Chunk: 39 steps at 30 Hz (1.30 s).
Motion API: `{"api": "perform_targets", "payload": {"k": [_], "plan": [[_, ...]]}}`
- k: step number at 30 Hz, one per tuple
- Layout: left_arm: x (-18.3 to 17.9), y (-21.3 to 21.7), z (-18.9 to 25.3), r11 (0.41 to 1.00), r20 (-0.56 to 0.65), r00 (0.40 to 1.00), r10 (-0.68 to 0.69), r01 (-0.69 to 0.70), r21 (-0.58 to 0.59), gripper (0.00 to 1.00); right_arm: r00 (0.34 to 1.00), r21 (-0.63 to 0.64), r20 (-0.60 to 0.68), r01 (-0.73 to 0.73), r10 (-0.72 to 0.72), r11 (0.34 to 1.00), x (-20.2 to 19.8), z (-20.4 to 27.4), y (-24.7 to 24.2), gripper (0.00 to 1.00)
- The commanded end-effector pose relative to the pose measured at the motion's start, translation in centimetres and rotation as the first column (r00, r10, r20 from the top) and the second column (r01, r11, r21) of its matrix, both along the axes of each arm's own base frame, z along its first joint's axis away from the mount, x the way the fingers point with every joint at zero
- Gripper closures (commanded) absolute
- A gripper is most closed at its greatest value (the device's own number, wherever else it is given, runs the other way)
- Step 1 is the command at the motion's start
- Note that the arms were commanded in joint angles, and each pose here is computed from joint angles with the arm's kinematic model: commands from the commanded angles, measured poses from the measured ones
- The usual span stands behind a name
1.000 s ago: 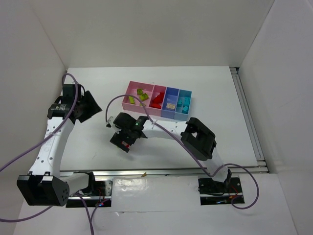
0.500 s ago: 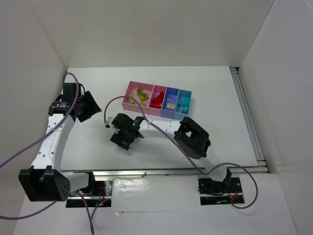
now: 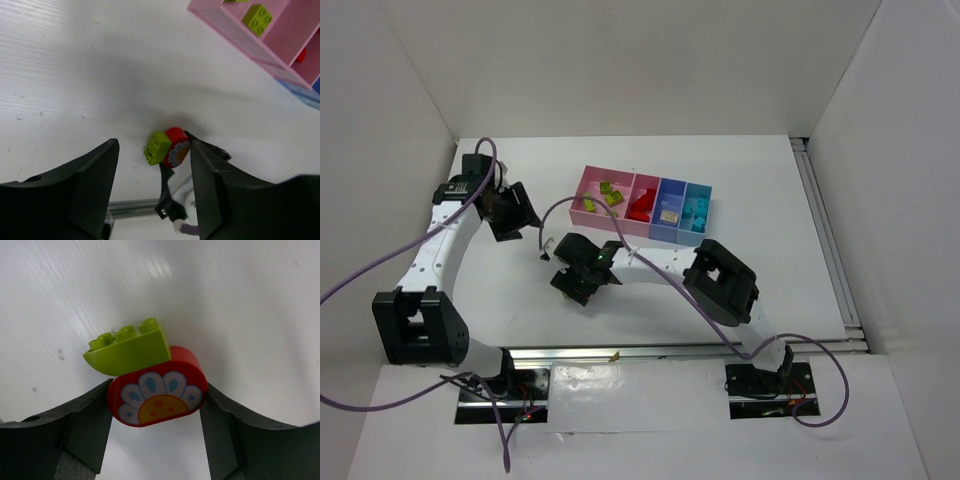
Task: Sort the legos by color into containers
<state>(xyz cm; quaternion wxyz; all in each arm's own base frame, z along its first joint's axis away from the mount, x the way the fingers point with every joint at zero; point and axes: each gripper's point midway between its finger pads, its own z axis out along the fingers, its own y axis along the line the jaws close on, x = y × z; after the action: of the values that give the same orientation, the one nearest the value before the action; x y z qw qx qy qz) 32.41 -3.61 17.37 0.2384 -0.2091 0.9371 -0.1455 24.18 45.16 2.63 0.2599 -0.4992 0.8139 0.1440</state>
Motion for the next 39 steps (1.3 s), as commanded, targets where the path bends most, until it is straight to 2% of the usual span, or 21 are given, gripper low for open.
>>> {"api": "perform_targets", "payload": {"k": [1,10,17,20,21,23,28,29,31,34,35,39], "plan": [[-1.2,-1.2,0.0,0.994,-0.037,0.994,-0.099,0.097,-0.056,0.30,0.994,0.123,0.067,0.074,-0.082,0.990,1.0,5.6,-0.2,0.37],[-0.6,-2.1,-0.4,0.989,-0.028,0.995,-0.091,0.087,-0.117,0.30,0.977,0.129,0.073,0.189,-0.200,0.973,-0.2,7.7,-5.6,0.38],[1.2,-2.9,2.3,0.966,0.082,0.974,-0.213,0.222,-0.130,0.28,0.951,0.158,0.079,0.284,-0.298,0.946,-0.4,10.4,-9.2,0.38],[1.0,-5.5,4.0,0.901,0.166,0.931,-0.326,0.359,-0.243,0.28,0.937,0.176,0.099,0.315,-0.335,0.933,0.0,11.8,-10.4,0.38],[0.6,-6.8,5.0,0.866,0.199,0.911,-0.361,0.407,-0.292,0.24,0.930,0.191,0.104,0.330,-0.354,0.924,0.1,12.4,-10.6,0.38],[0.5,-8.0,5.8,0.833,0.237,0.889,-0.392,0.453,-0.319,0.22,0.922,0.230,0.103,0.343,-0.373,0.911,0.3,13.9,-10.9,0.38],[-1.2,-12.1,6.7,0.679,0.303,0.826,-0.476,0.564,-0.470,0.21,0.898,0.281,0.124,0.376,-0.421,0.883,0.8,16.5,-11.5,0.38],[-1.3,-12.7,7.5,0.667,0.345,0.800,-0.491,0.600,-0.442,0.21,0.895,0.313,0.120,0.377,-0.430,0.872,0.8,17.5,-11.4,0.38],[-1.9,-13.0,7.3,0.666,0.344,0.803,-0.486,0.596,-0.449,0.19,0.881,0.315,0.129,0.398,-0.455,0.861,1.1,17.6,-11.7,0.38],[-3.0,-14.0,7.2,0.599,0.364,0.778,-0.513,0.628,-0.497,0.19,0.875,0.323,0.127,0.410,-0.468,0.853,1.2,18.3,-11.7,0.38],[-3.1,-14.3,6.5,0.594,0.338,0.786,-0.518,0.615,-0.518,0.18,0.872,0.338,0.120,0.414,-0.475,0.845,1.3,18.8,-11.5,0.38],[-4.2,-16.6,4.9,0.557,0.307,0.752,-0.584,0.646,-0.522,0.16,0.871,0.350,0.120,0.412,-0.477,0.841,1.3,19.1,-11.6,0.38]]}}
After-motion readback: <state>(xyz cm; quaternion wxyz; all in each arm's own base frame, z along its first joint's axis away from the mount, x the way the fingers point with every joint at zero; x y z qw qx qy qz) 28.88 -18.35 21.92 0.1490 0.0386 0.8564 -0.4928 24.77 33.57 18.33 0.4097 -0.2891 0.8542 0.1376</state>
